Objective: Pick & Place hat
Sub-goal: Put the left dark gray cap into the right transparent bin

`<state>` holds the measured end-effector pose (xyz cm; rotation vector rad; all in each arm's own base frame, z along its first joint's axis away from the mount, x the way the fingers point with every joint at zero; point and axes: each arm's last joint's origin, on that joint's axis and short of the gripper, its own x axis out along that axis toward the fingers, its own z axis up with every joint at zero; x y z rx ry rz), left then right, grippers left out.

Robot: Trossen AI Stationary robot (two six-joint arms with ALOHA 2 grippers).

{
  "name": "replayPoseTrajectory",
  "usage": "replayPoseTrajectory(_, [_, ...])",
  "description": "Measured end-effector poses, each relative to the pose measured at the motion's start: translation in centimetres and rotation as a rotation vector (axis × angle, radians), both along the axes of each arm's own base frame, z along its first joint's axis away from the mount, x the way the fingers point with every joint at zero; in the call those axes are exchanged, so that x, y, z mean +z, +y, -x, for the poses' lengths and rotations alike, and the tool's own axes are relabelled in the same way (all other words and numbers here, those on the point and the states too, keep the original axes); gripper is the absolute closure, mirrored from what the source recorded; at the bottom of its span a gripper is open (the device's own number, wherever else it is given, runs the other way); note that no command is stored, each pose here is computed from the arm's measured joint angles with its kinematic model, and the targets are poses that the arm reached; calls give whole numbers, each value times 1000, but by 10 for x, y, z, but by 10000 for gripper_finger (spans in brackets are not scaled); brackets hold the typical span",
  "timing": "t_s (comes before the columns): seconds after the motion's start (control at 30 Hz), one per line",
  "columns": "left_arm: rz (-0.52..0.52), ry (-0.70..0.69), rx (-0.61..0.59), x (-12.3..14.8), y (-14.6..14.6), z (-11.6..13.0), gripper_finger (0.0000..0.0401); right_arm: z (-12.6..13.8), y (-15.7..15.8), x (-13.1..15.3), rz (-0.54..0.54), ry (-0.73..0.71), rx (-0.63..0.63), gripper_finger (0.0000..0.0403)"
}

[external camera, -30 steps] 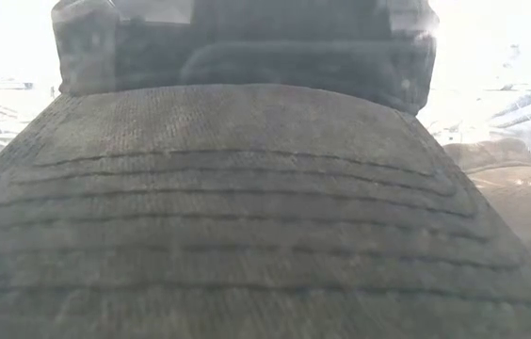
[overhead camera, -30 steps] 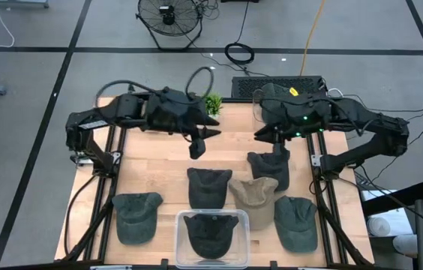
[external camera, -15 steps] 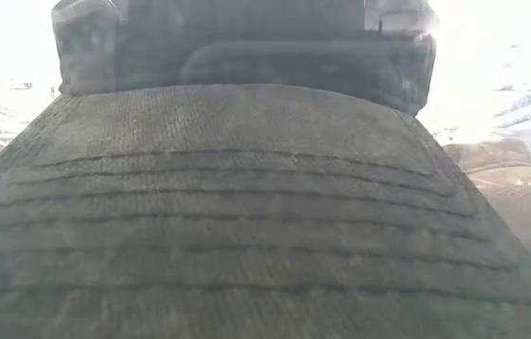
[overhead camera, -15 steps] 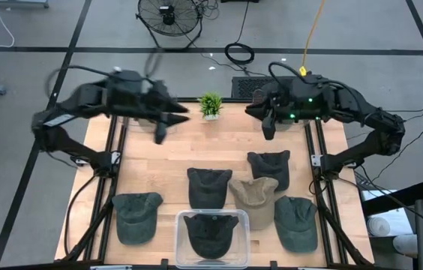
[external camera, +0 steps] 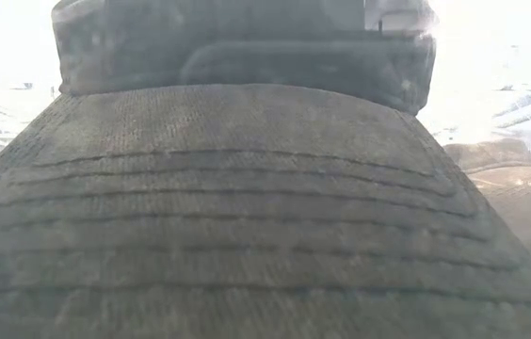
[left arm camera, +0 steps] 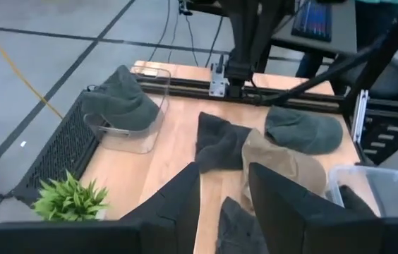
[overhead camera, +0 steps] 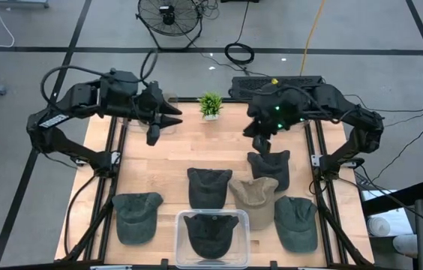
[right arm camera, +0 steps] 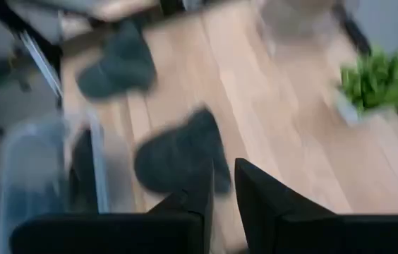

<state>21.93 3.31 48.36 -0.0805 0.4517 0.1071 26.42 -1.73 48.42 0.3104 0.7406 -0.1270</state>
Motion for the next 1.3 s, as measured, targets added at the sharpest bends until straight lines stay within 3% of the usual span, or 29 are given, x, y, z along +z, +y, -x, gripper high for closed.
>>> replayPoseTrajectory(0.23, [97,111,-14,-10,-2,6,270,9,-9,-29,109,271,31,353])
replayPoseTrajectory(0.4, [207,217,-16,-18,-9,12,270,8,-15,-42,172,333,96,353])
replayPoseTrajectory(0.73, [368,676,-13,-50,-43,27,266,7,-21,-52,240,389,187,353])
replayPoseTrajectory(1.0, [464,882,-161,-83,-84,23,183,18,-32,-45,236,366,130,353])
replayPoseTrajectory(1.17, [444,1079,-150,-122,-107,28,126,31,-33,-37,216,327,75,353])
replayPoseTrajectory(1.3, [395,1192,-161,-157,-127,34,111,39,-31,-30,206,282,44,353])
